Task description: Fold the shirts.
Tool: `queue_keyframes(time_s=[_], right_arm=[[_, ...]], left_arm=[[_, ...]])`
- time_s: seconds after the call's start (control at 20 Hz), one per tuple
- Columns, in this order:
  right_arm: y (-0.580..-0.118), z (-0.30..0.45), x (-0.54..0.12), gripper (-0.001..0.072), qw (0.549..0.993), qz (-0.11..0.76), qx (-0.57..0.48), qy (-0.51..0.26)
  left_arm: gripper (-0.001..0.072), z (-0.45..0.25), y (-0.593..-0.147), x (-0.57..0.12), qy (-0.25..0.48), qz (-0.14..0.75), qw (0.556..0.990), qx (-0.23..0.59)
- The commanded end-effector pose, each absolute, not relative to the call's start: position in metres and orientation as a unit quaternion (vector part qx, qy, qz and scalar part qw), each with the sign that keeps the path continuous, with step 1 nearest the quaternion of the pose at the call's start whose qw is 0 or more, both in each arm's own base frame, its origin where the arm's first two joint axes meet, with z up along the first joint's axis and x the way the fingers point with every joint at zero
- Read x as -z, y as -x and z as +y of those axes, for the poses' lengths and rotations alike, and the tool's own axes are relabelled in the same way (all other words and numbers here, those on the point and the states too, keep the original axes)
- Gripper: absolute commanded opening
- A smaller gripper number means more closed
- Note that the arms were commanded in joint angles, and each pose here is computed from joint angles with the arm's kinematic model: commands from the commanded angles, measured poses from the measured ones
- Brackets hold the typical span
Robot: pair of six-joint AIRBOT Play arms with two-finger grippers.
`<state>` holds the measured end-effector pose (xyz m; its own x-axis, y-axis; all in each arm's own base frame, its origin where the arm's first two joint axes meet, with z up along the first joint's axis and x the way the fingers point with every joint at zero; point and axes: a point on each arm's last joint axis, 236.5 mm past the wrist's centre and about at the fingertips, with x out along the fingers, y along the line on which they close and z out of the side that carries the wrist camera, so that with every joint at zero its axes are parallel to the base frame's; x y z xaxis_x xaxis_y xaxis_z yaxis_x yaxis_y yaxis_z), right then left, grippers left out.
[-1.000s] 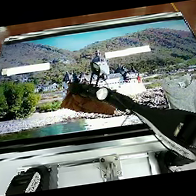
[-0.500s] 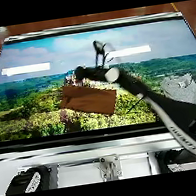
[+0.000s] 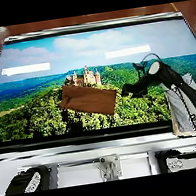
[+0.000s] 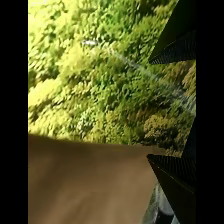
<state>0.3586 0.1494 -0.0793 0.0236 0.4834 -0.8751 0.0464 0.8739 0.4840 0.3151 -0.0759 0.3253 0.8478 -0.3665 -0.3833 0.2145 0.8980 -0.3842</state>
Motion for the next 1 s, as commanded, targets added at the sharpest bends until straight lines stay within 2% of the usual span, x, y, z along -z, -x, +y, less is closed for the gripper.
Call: queue_keyframes(time_s=[0.0, 0.2, 0.35, 0.55, 0.6, 0.65, 0.7, 0.8, 0.95], right_arm=[[-0.350, 0.168, 0.108, 0.0676, 0.660, 0.688, -0.154, -0.259], [-0.364, 0.229, 0.106, 0.0676, 0.673, 0.642, -0.234, -0.284], [-0.370, 0.244, 0.109, 0.0676, 0.685, 0.627, -0.236, -0.285], [-0.358, 0.263, 0.126, 0.0670, 0.667, 0.643, -0.241, -0.289], [-0.357, 0.269, 0.124, 0.0555, 0.667, 0.638, -0.253, -0.289], [-0.359, 0.271, 0.121, 0.0361, 0.671, 0.632, -0.262, -0.284], [-0.364, 0.271, 0.114, 0.0102, 0.676, 0.626, -0.268, -0.281], [-0.382, 0.271, 0.086, 0.0074, 0.689, 0.601, -0.294, -0.277], [-0.420, 0.250, 0.004, 0.0074, 0.723, 0.534, -0.346, -0.270]], left_arm=[[0.0043, -0.077, -0.314, -0.323, 0.162, 0.235, 0.946, 0.156], [0.0043, -0.077, -0.314, -0.323, 0.162, 0.235, 0.946, 0.156], [0.0043, -0.077, -0.314, -0.323, 0.162, 0.235, 0.946, 0.156], [0.0043, -0.077, -0.315, -0.322, 0.162, 0.235, 0.946, 0.155], [0.0043, -0.077, -0.315, -0.322, 0.162, 0.235, 0.946, 0.155], [0.0042, -0.077, -0.315, -0.322, 0.162, 0.235, 0.946, 0.155], [0.0043, -0.077, -0.315, -0.322, 0.162, 0.235, 0.946, 0.155], [0.0043, -0.077, -0.315, -0.322, 0.162, 0.235, 0.946, 0.155], [0.0043, -0.077, -0.315, -0.322, 0.162, 0.235, 0.946, 0.155]])
